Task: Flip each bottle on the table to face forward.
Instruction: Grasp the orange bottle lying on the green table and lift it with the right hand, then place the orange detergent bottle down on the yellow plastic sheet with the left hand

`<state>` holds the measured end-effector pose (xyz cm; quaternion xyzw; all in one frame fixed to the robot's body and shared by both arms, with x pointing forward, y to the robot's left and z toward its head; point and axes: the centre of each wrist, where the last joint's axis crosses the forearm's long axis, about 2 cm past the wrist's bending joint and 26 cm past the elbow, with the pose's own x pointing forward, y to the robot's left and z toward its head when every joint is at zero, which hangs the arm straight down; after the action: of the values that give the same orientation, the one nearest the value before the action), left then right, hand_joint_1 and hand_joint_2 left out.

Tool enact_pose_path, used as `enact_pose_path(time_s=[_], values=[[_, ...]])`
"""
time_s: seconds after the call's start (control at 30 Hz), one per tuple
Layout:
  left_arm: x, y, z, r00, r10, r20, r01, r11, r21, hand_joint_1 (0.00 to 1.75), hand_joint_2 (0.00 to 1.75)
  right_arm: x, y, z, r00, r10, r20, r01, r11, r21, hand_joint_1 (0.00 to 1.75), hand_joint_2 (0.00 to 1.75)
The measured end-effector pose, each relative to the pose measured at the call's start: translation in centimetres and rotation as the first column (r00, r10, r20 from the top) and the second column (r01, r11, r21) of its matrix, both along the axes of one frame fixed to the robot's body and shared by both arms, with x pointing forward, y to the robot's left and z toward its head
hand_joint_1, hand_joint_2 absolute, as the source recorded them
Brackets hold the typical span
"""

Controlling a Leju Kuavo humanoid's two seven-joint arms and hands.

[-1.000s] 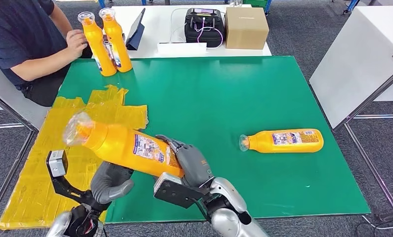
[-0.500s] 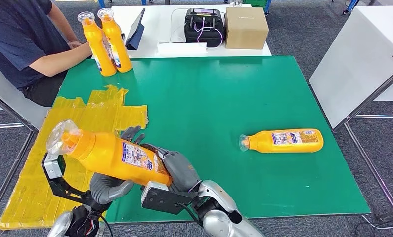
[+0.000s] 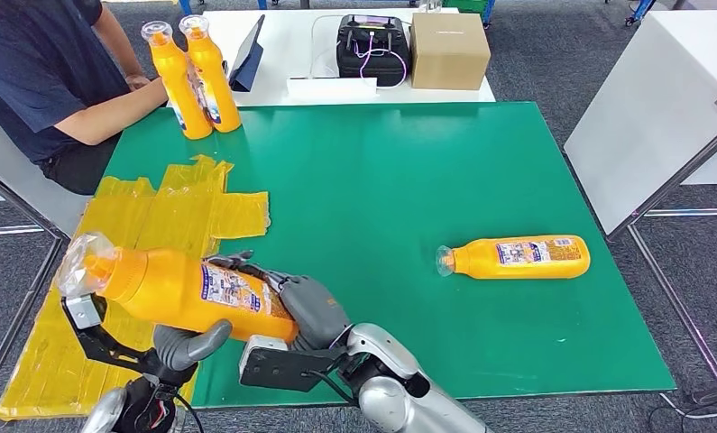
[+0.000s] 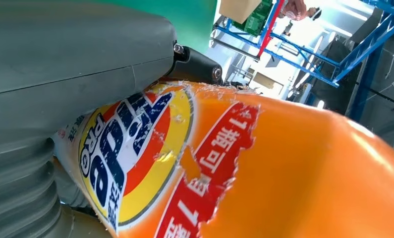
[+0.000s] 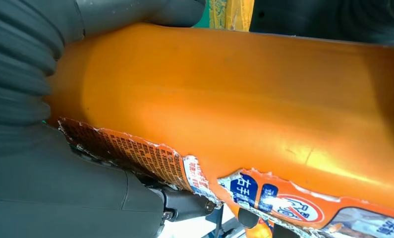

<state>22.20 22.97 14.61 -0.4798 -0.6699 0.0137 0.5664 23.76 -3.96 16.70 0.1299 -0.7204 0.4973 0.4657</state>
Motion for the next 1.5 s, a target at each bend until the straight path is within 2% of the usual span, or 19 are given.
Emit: enact_pose_path(time_s=[0.33,0.5,0.57,0.63,0.7,0.77,0.83,0.9,0.93,1.03,1.1,1.13,1.2,1.3,1.4,1.43,1.5], values=[[-0.1,0.1,-0.1,1.000,0.013,0.008,-0.014,1.000,0.012,1.75,1.75,-0.2,0.1,-0.2,1.000,-0.012,-0.014,0.012,1.000,0.004,1.75,1.75],[-0.3,-0.1,-0.1,1.000,0.023,0.019,-0.024,0.999,0.036,1.75,1.75,-0.5,-0.3,-0.8,0.999,-0.054,0.009,0.054,0.998,-0.011,1.61,1.75],[-0.5,-0.1,-0.1,0.999,0.029,0.026,-0.030,0.998,0.048,1.75,1.75,-0.7,-0.7,-1.1,0.997,-0.073,0.026,0.073,0.997,-0.023,0.81,1.75],[-0.6,-0.2,-0.1,0.999,0.033,0.032,-0.034,0.998,0.056,1.75,1.75,-0.8,-0.9,-1.2,0.996,-0.086,0.034,0.087,0.996,-0.030,0.01,0.87],[-0.7,-0.2,0.1,0.997,0.052,0.048,-0.056,0.995,0.086,1.75,1.75,-1.0,-1.2,-1.3,0.992,-0.114,0.048,0.116,0.992,-0.043,0.00,0.00],[-0.8,-0.1,0.2,0.989,0.113,0.097,-0.129,0.973,0.190,1.75,1.75,-1.4,-1.8,-1.4,0.983,-0.166,0.075,0.171,0.983,-0.062,0.00,0.00],[-0.9,0.4,0.3,0.954,0.210,0.212,-0.279,0.880,0.384,1.75,1.75,-2.0,-3.1,-1.4,0.965,-0.243,0.100,0.250,0.966,-0.071,0.00,0.00],[-0.7,1.4,0.5,0.874,0.286,0.392,-0.477,0.653,0.588,1.75,1.75,-2.2,-5.5,-1.1,0.934,-0.337,0.118,0.346,0.936,-0.062,0.00,0.00],[-0.6,2.0,0.5,0.822,0.295,0.487,-0.567,0.498,0.656,1.75,1.75,-2.2,-7.0,-0.8,0.915,-0.383,0.126,0.392,0.918,-0.054,0.00,0.00],[-0.4,3.7,0.5,0.670,0.193,0.717,-0.734,0.029,0.679,1.75,1.75,-1.8,-11.8,0.2,0.856,-0.494,0.153,0.504,0.863,-0.034,0.00,0.00],[-0.4,4.5,0.0,0.621,0.092,0.778,-0.760,-0.171,0.627,1.75,1.75,-1.7,-15.3,0.7,0.814,-0.554,0.174,0.565,0.825,-0.018,0.00,0.00],[-0.4,4.9,-0.4,0.617,0.060,0.785,-0.758,-0.224,0.613,1.75,1.75,-1.7,-16.9,1.0,0.795,-0.579,0.184,0.590,0.807,-0.011,0.00,0.00],[-0.5,5.6,-1.3,0.629,0.033,0.777,-0.742,-0.273,0.612,1.75,1.75,-1.9,-19.8,1.5,0.756,-0.621,0.208,0.634,0.773,0.004,0.00,0.00],[-0.8,6.0,-2.4,0.653,0.028,0.757,-0.718,-0.292,0.631,1.75,1.75,-2.6,-23.1,2.1,0.708,-0.664,0.240,0.682,0.731,0.011,0.00,0.00],[-1.0,6.2,-3.0,0.675,0.014,0.738,-0.696,-0.321,0.643,1.75,1.75,-3.4,-25.0,2.6,0.675,-0.687,0.267,0.712,0.702,0.007,0.00,0.00],[-1.0,6.3,-3.2,0.684,0.004,0.729,-0.685,-0.339,0.645,1.65,1.75,-3.6,-25.6,2.7,0.668,-0.692,0.274,0.718,0.696,0.004,0.00,0.00],[-0.9,6.6,-3.8,0.711,-0.019,0.703,-0.654,-0.386,0.650,0.78,1.75,-3.7,-26.6,3.0,0.658,-0.697,0.286,0.728,0.685,-0.007,0.00,0.00]])
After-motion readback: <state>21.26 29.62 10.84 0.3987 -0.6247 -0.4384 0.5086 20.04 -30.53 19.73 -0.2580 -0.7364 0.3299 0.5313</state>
